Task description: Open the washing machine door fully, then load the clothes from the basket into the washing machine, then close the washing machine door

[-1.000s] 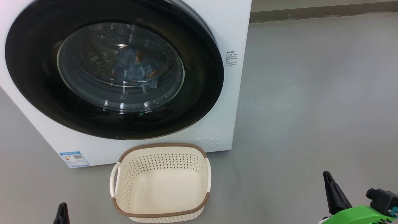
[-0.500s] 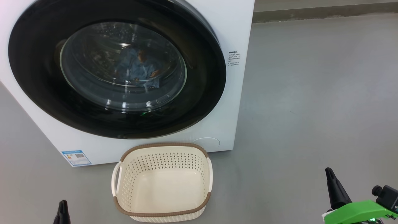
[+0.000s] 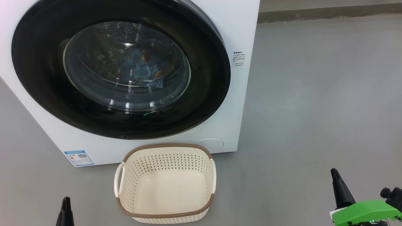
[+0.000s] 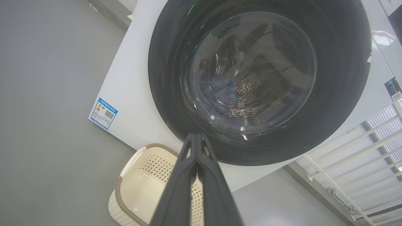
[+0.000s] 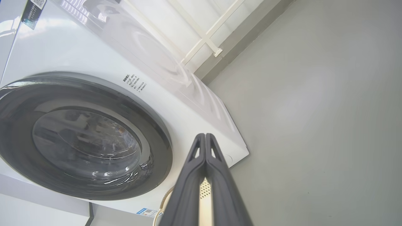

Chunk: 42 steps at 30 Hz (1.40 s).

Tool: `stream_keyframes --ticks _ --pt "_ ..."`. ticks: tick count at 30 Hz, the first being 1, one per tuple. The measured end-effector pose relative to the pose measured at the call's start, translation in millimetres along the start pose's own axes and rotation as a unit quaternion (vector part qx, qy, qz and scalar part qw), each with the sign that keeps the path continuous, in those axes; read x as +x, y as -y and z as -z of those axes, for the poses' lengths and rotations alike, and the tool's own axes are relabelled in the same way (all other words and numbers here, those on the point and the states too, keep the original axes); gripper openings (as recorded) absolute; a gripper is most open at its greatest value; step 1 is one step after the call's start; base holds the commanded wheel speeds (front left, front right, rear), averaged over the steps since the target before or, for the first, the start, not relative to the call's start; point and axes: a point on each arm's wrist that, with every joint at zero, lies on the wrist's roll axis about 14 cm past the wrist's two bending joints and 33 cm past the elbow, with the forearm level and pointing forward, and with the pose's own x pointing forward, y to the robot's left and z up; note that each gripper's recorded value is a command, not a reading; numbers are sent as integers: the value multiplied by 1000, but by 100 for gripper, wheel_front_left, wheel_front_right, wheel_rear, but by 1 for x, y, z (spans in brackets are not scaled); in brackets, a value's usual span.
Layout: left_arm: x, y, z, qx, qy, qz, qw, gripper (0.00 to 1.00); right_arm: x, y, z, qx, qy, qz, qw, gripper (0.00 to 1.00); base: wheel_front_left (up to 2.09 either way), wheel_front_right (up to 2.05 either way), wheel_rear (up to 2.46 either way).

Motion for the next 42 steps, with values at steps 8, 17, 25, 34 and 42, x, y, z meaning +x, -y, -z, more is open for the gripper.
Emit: stream_keyframes --ticks 8,17,25,34,42 --pt "2 2 1 -42 -4 -2 999 0 2 -2 1 38 -3 0 999 0 0 0 0" --pt "4 4 0 -88 -5 -3 996 0 8 -7 -3 80 -1 -3 997 0 0 0 0" --pt "8 9 -3 -131 -6 3 991 0 9 -7 -4 125 -1 -1 992 0 0 0 0" --pt "9 11 -2 -181 -11 4 983 0 15 -15 -7 171 -3 -12 985 0 0 0 0" --pt "11 16 -4 -223 -12 9 975 0 16 -15 -7 209 -5 -11 978 0 0 0 0"
